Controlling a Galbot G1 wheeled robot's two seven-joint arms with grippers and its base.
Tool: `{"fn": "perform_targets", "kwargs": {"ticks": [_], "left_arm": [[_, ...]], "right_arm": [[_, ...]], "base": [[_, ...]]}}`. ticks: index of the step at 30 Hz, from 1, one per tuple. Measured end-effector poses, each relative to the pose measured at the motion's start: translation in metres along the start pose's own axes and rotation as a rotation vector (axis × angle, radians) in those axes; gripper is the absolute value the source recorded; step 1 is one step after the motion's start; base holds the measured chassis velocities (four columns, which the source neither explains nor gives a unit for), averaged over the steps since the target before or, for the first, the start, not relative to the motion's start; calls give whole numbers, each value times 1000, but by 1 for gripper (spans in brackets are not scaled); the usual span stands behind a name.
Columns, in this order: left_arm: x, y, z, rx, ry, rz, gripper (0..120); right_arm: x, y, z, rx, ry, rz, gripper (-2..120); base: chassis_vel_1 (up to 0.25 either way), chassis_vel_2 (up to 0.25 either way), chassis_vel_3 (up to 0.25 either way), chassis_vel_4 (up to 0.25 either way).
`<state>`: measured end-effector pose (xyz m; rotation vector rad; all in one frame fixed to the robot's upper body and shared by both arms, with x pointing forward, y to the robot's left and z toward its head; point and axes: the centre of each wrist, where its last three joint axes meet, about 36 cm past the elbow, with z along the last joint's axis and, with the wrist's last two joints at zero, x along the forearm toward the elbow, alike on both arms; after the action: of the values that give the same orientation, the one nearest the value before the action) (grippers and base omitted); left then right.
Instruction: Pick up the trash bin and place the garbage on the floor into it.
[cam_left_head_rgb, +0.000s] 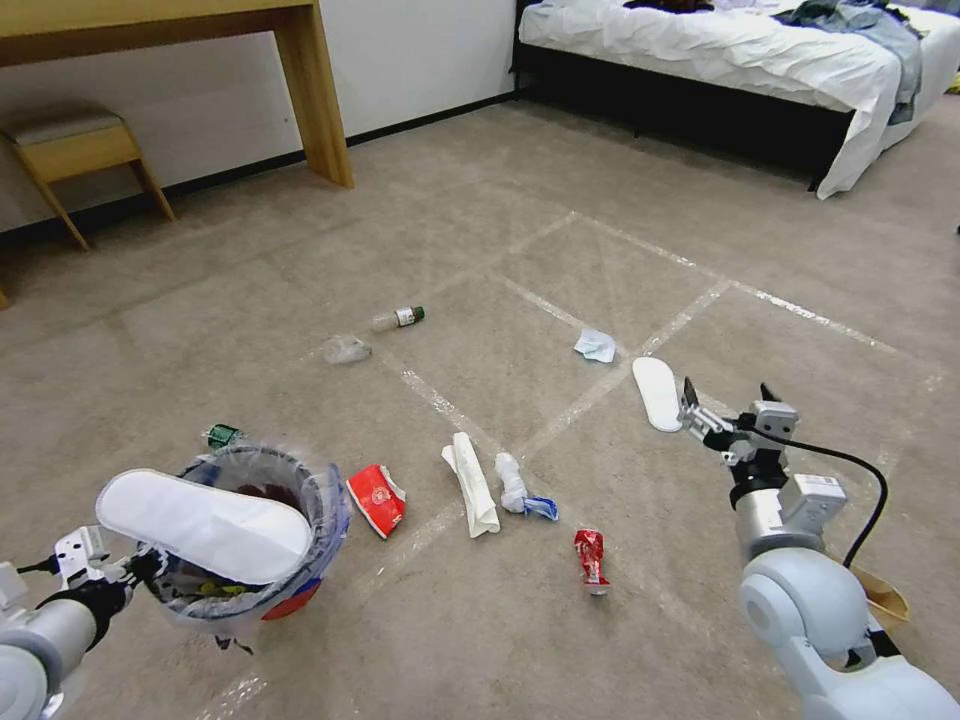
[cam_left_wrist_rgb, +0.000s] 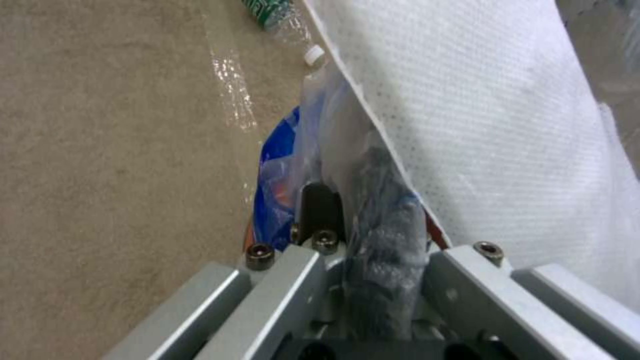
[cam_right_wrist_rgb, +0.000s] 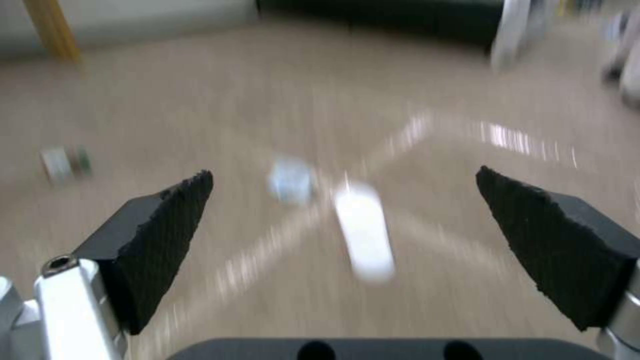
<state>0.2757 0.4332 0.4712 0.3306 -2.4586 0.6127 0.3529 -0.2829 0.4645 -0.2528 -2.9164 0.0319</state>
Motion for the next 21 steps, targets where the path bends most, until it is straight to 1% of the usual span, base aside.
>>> {"fn": "perform_targets", "kwargs": {"ticks": [1, 2, 3, 4, 5, 6, 8, 9, 11, 12, 14, 17, 18, 21], "left_arm": [[-1, 0, 0, -2, 3, 0, 1], [-1, 0, 1, -3, 5, 1, 1], [-1, 0, 1, -3, 5, 1, 1], [-1, 1, 1, -3, 5, 0, 1], [-1, 1, 1, -3, 5, 0, 1], [-1, 1, 1, -2, 5, 0, 1], [-1, 2, 2, -1, 6, -2, 1], [-1, 2, 2, -1, 6, -2, 1], [-3, 2, 5, 3, 7, 1, 1], [-3, 2, 5, 3, 7, 1, 1], [-5, 2, 7, 8, 10, 5, 1], [-6, 2, 8, 6, 12, 6, 1], [-6, 1, 9, 5, 13, 7, 1], [-6, 1, 10, 3, 14, 5, 1]], "right_arm": [[2, 1, -1, 0, 90, -3, 100], [4, 4, 0, -17, 240, -18, 100], [4, 4, 0, -17, 240, -18, 100], [6, 7, 2, -24, 353, -37, 100], [6, 7, 2, -24, 353, -37, 100], [6, 11, 8, -20, 442, -45, 100], [3, 15, 27, 12, 560, -31, 100], [3, 15, 27, 12, 560, -31, 100], [-2, 14, 49, 41, 664, -3, 100], [-2, 14, 49, 41, 664, -3, 100], [-9, 11, 74, 60, 743, 20, 100], [-12, 12, 83, 60, 782, 18, 100], [-15, 15, 89, 61, 820, 8, 100], [-20, 23, 95, 54, 847, -7, 100]], "base": [[0, 0, 0, 0], [0, 0, 0, 0], [0, 0, 0, 0], [0, 0, 0, 0], [0, 0, 0, 0], [0, 0, 0, 0], [0, 0, 0, 0], [0, 0, 0, 0], [0, 0, 0, 0], [0, 0, 0, 0], [0, 0, 0, 0], [0, 0, 0, 0], [0, 0, 0, 0], [0, 0, 0, 0]]}}
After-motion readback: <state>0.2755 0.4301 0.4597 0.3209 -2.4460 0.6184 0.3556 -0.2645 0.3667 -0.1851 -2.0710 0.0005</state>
